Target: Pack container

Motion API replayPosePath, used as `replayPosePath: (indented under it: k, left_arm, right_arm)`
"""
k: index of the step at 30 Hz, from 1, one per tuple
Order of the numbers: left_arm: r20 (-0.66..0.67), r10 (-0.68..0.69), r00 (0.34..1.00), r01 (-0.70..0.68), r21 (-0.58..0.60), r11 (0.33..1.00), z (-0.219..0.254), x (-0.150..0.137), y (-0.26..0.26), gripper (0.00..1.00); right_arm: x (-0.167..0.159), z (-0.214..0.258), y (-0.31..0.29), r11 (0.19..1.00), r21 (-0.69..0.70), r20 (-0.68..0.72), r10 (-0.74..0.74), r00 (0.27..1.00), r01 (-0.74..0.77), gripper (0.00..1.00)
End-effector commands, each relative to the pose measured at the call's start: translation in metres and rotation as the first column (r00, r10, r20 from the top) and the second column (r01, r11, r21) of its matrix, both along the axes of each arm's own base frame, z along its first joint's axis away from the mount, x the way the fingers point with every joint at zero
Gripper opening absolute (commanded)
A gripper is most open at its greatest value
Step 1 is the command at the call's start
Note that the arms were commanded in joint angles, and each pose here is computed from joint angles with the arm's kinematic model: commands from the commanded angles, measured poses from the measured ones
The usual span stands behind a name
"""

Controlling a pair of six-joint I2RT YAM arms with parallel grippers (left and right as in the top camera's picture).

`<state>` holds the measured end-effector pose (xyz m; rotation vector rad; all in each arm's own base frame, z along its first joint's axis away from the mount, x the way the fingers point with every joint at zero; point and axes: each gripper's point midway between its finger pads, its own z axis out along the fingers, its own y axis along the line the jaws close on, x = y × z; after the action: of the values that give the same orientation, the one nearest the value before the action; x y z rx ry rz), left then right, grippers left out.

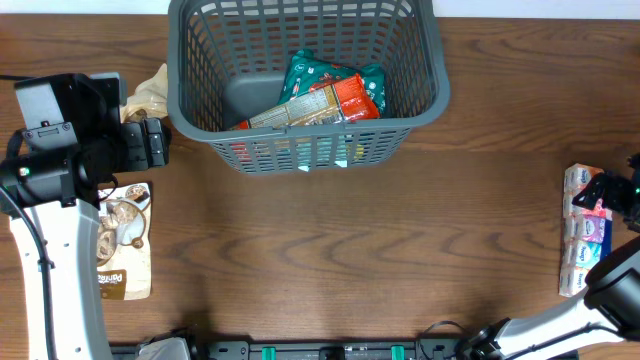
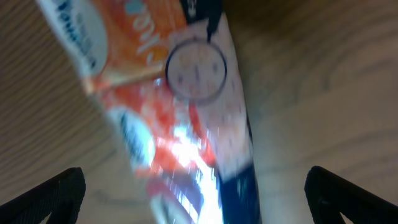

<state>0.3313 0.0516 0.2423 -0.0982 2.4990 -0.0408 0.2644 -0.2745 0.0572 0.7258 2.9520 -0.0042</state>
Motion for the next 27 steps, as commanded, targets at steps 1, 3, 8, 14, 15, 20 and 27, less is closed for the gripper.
replayPosePath:
  k: [1, 3, 8, 14, 15, 20, 27]
  left_arm:
    - [0.012, -0.004, 1.0, 0.004, 0.02, 1.0, 0.003, -0.001, 0.002, 0.91]
    - [0.015, -0.001, 1.0, 0.001, 0.018, 1.0, 0.004, -0.001, 0.003, 0.91]
    - [0.017, -0.001, 1.0, 0.001, 0.018, 1.0, 0.004, 0.0, 0.003, 0.91]
    - [0.017, -0.001, 1.0, 0.001, 0.019, 1.0, 0.004, 0.0, 0.003, 0.91]
    - [0.017, -0.001, 1.0, 0.001, 0.019, 1.0, 0.004, 0.0, 0.003, 0.91]
    - [0.017, -0.001, 1.0, 0.001, 0.019, 1.0, 0.004, 0.0, 0.003, 0.91]
    - [0.03, -0.002, 1.0, 0.001, 0.022, 1.0, 0.008, -0.002, 0.002, 0.91]
  right_arm:
    - [0.008, -0.019, 0.005, 0.997, 0.047, 0.013, 0.063, 0.998, -0.064, 0.99]
    - [0.012, -0.033, 0.011, 0.992, 0.099, 0.024, 0.078, 0.997, -0.08, 0.97]
    - [0.01, -0.066, 0.023, 0.98, 0.181, -0.022, 0.085, 0.996, -0.08, 0.94]
    - [0.016, -0.077, 0.033, 0.975, 0.197, -0.031, 0.115, 0.993, -0.106, 0.79]
    - [0.018, -0.077, 0.034, 0.974, 0.194, -0.029, 0.12, 0.992, -0.112, 0.72]
    - [0.027, -0.076, 0.042, 0.97, 0.195, -0.021, 0.149, 0.989, -0.142, 0.47]
    - [0.063, -0.047, 0.068, 0.96, 0.185, 0.083, 0.199, 0.977, -0.211, 0.08]
